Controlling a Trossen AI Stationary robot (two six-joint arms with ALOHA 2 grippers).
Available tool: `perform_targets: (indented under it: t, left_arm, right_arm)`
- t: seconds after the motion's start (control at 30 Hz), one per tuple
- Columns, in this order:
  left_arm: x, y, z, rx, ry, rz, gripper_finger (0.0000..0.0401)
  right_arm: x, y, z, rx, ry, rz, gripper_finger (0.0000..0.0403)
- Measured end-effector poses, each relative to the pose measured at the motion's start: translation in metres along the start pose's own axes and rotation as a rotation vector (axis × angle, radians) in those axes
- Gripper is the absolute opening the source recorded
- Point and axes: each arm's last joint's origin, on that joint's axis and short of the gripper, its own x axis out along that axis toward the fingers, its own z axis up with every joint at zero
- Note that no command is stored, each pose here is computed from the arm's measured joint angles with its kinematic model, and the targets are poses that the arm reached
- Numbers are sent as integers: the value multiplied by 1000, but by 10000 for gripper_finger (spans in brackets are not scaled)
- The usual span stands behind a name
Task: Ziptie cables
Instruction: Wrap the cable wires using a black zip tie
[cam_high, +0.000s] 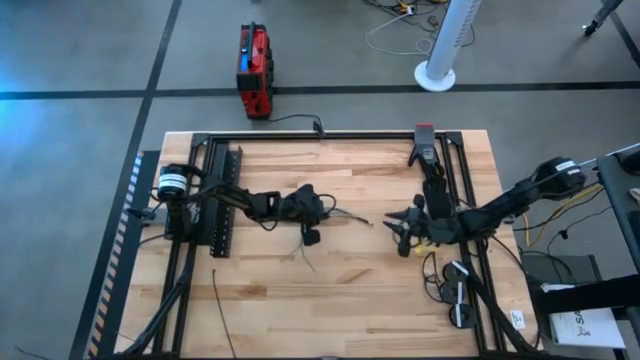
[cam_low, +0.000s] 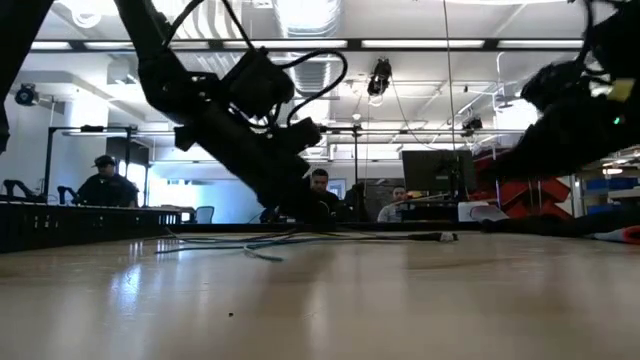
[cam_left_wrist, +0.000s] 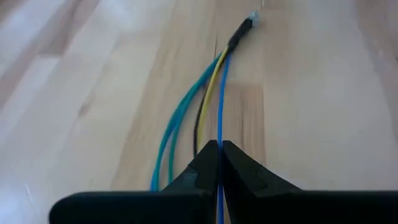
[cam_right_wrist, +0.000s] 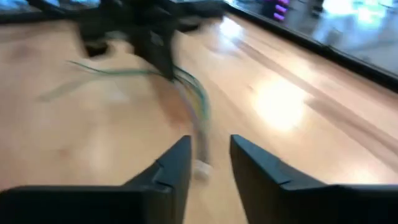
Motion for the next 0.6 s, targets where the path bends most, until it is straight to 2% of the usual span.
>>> perform_targets:
  t: [0.1,0.23,0.3,0.43,0.6]
  left_arm:
    - [0,0,-3,9,10,0,0]
    - [0,0,-1,34,6,0,0]
    - [0,0,3,37,-6,0,0]
    - [1,0,8,36,-18,0,0]
    - [1,0,10,36,-20,-1,0]
  right_arm:
    - [12,-1,-6,15,51,-57,153]
    - [30,2,-11,-15,104,27,174]
    - [39,3,-12,-7,90,41,173]
    - [55,-2,-25,-16,102,-25,161]
    - [71,0,-40,7,133,49,141]
